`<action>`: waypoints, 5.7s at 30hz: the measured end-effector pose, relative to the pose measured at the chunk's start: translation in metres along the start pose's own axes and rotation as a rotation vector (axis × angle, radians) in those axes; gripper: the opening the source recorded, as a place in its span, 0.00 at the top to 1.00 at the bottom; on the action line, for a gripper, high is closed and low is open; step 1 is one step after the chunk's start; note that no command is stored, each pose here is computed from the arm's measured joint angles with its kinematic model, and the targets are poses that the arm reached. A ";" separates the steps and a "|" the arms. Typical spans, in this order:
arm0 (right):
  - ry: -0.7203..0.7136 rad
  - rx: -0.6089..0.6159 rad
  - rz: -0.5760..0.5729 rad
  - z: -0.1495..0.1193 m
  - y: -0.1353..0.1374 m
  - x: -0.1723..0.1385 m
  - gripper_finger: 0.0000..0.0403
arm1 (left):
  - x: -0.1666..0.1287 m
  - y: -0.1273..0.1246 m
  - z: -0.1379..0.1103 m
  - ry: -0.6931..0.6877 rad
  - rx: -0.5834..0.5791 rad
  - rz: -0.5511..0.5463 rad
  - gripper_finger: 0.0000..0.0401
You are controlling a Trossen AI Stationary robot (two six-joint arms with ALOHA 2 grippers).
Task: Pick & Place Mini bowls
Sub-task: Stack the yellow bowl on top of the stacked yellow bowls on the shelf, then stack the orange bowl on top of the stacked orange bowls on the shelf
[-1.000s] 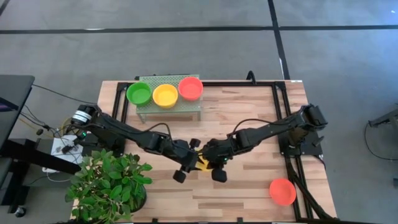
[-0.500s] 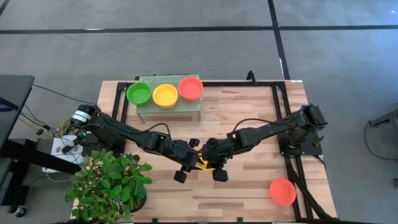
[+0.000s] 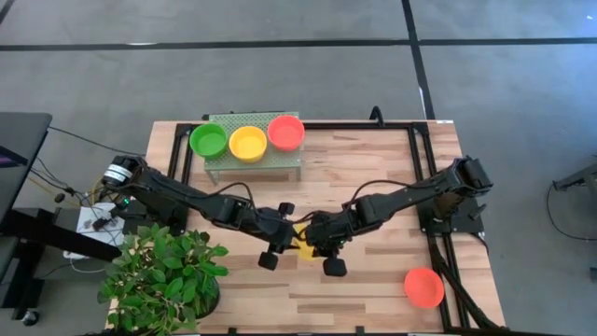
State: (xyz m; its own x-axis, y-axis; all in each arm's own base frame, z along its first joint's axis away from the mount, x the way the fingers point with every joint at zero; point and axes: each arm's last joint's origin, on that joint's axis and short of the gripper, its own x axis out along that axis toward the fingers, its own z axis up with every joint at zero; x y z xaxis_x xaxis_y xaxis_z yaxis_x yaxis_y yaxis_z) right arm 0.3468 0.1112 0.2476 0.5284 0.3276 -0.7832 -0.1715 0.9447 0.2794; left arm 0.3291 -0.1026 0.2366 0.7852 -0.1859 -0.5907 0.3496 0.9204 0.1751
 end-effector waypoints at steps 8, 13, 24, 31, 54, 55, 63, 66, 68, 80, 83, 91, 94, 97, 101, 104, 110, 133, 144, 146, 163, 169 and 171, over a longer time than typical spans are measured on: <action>-0.014 -0.066 -0.012 0.003 0.004 -0.004 0.99 | 0.009 -0.005 -0.017 0.044 0.013 -0.037 0.72; -0.023 -0.134 -0.019 0.005 0.002 -0.005 0.97 | 0.010 -0.006 -0.020 0.052 0.019 -0.048 0.86; -0.048 -0.124 -0.037 0.008 -0.004 -0.024 0.83 | 0.009 -0.017 -0.018 0.049 0.004 -0.060 0.98; -0.103 -0.215 -0.092 -0.005 0.014 -0.083 0.81 | 0.002 -0.027 -0.019 0.095 -0.019 -0.014 0.98; -0.268 0.036 -0.057 -0.102 0.002 -0.058 0.81 | -0.181 0.106 -0.021 0.219 -0.267 0.687 0.97; -0.267 0.036 -0.057 -0.102 0.002 -0.058 0.81 | -0.180 0.111 -0.026 0.238 -0.288 0.679 0.97; -0.266 0.036 -0.058 -0.103 0.002 -0.058 0.81 | -0.167 0.133 -0.053 0.378 -0.370 0.698 0.96; -0.266 0.036 -0.058 -0.103 0.002 -0.058 0.81 | -0.163 0.135 -0.055 0.398 -0.375 0.699 0.96; -0.266 0.037 -0.059 -0.103 0.002 -0.058 0.81 | -0.161 0.136 -0.056 0.407 -0.375 0.695 0.96; -0.270 0.059 -0.068 -0.101 -0.002 -0.058 0.81 | -0.150 0.137 -0.056 0.442 -0.317 0.668 0.80; -0.280 0.122 -0.081 -0.099 -0.009 -0.059 0.81 | -0.149 0.134 -0.050 0.411 -0.276 0.692 0.76; -0.310 0.141 -0.001 -0.085 0.001 -0.070 0.81 | -0.150 0.117 -0.025 0.241 -0.189 0.712 0.74; -0.308 0.152 0.034 -0.085 0.012 -0.071 0.81 | -0.148 0.106 -0.018 0.202 -0.169 0.682 0.74; -0.244 0.277 0.054 -0.093 0.019 -0.069 0.81 | -0.145 0.097 -0.013 0.165 -0.186 0.656 0.74; -0.078 0.516 0.025 -0.114 0.029 -0.066 0.81 | -0.143 0.088 -0.009 0.138 -0.187 0.625 0.74; 0.046 0.731 -0.022 -0.132 0.041 -0.066 0.81 | -0.141 0.081 -0.006 0.126 -0.177 0.604 0.74; 0.200 1.055 -0.118 -0.166 0.068 -0.070 0.81 | -0.140 0.074 -0.003 0.103 -0.198 0.580 0.74; 0.413 1.239 -0.305 -0.208 0.106 -0.019 0.81 | -0.140 0.072 -0.001 0.087 -0.202 0.578 0.74; 0.489 1.248 -0.335 -0.197 0.110 -0.037 0.81 | -0.140 0.073 -0.001 0.079 -0.207 0.580 0.74; 0.500 1.241 -0.375 -0.202 0.109 -0.039 0.81 | -0.140 0.073 -0.001 0.079 -0.207 0.579 0.74; 0.508 1.265 -0.404 -0.205 0.113 -0.026 0.81 | -0.140 0.073 -0.001 0.079 -0.207 0.579 0.74; 0.502 1.279 -0.404 -0.208 0.111 -0.023 0.81 | -0.140 0.073 -0.001 0.077 -0.214 0.580 0.74; 0.484 1.283 -0.373 -0.207 0.111 -0.021 0.81 | -0.140 0.073 -0.001 0.077 -0.214 0.580 0.74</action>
State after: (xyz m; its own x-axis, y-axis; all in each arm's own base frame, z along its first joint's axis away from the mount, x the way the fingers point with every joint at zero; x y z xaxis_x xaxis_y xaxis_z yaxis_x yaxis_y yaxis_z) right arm 0.1447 0.2122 0.1798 -0.0024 0.2852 -0.9585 0.9119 0.3939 0.1149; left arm 0.2445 -0.0096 0.3311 0.7747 0.3828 -0.5033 -0.2392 0.9142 0.3273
